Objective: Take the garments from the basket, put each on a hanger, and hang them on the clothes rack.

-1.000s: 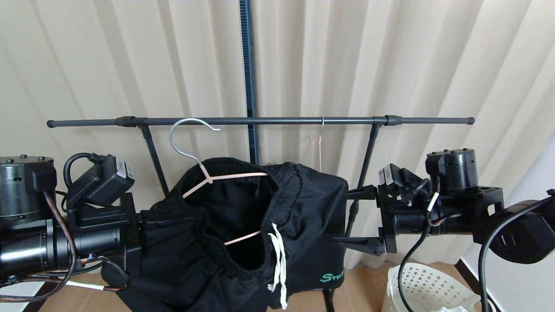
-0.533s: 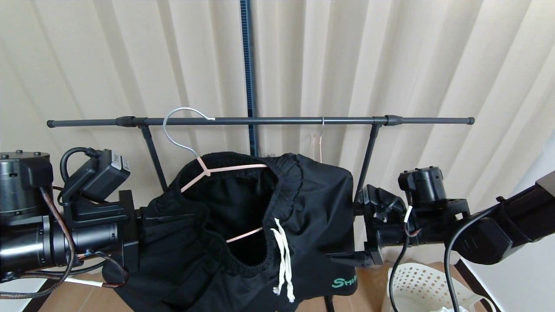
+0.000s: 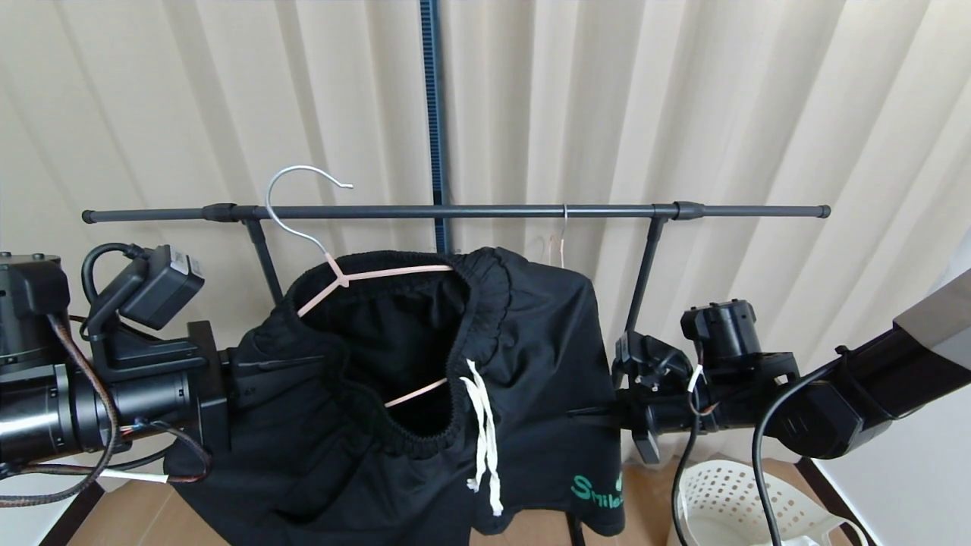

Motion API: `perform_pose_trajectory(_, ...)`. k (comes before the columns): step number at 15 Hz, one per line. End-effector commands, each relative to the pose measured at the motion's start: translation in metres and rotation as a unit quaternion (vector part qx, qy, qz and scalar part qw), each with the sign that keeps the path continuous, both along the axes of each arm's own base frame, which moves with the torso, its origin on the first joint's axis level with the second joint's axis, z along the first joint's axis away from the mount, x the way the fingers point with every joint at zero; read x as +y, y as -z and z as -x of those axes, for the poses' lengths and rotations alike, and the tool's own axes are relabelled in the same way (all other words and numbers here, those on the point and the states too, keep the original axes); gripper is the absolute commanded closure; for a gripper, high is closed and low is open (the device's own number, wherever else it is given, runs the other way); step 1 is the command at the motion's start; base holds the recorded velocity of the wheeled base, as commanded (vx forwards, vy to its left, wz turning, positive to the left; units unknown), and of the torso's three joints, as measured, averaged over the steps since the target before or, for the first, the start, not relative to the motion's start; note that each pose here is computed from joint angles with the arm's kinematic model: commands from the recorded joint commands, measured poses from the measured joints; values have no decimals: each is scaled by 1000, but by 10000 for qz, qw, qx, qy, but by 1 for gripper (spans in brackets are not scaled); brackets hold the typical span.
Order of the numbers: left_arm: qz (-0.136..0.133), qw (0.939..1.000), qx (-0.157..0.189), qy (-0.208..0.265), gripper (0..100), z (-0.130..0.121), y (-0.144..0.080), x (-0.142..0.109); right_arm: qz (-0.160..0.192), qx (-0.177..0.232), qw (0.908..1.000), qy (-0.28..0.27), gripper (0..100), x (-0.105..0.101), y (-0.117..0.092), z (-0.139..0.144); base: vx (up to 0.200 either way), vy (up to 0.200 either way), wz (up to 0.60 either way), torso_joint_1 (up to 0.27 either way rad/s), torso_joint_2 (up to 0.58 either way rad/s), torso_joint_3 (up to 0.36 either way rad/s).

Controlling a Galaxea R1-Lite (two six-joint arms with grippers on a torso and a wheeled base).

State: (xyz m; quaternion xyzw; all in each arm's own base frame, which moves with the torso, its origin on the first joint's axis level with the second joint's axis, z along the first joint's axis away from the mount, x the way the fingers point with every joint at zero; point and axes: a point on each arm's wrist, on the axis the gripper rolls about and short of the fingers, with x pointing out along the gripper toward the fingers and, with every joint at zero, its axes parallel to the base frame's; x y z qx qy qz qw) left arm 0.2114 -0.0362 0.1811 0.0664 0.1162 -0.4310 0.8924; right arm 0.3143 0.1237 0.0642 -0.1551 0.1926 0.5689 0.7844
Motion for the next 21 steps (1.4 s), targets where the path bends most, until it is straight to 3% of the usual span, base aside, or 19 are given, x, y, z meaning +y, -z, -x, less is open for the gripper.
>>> perform_pose_trajectory(1,67,9999,-36,-112,100,-2,-3,4,44,59,10000,21,100,0,5,-1,0,0,0,0,0,0)
perform_pose_trajectory(4,278,9995,-34,-148,100,-6,-9,7,75,53,10000,14,100,0,7,-1,0,0,0,0,0,0)
perform_pose_trajectory(13,475,9986,-22,-232,100,-10,-15,8,346,-7,9993,139,100,0,17,-5,0,0,0,0,0,0)
perform_pose_trajectory(21,443,9988,59,-174,100,-8,-10,6,318,-98,9993,150,100,1,10,-2,0,0,0,0,0,0)
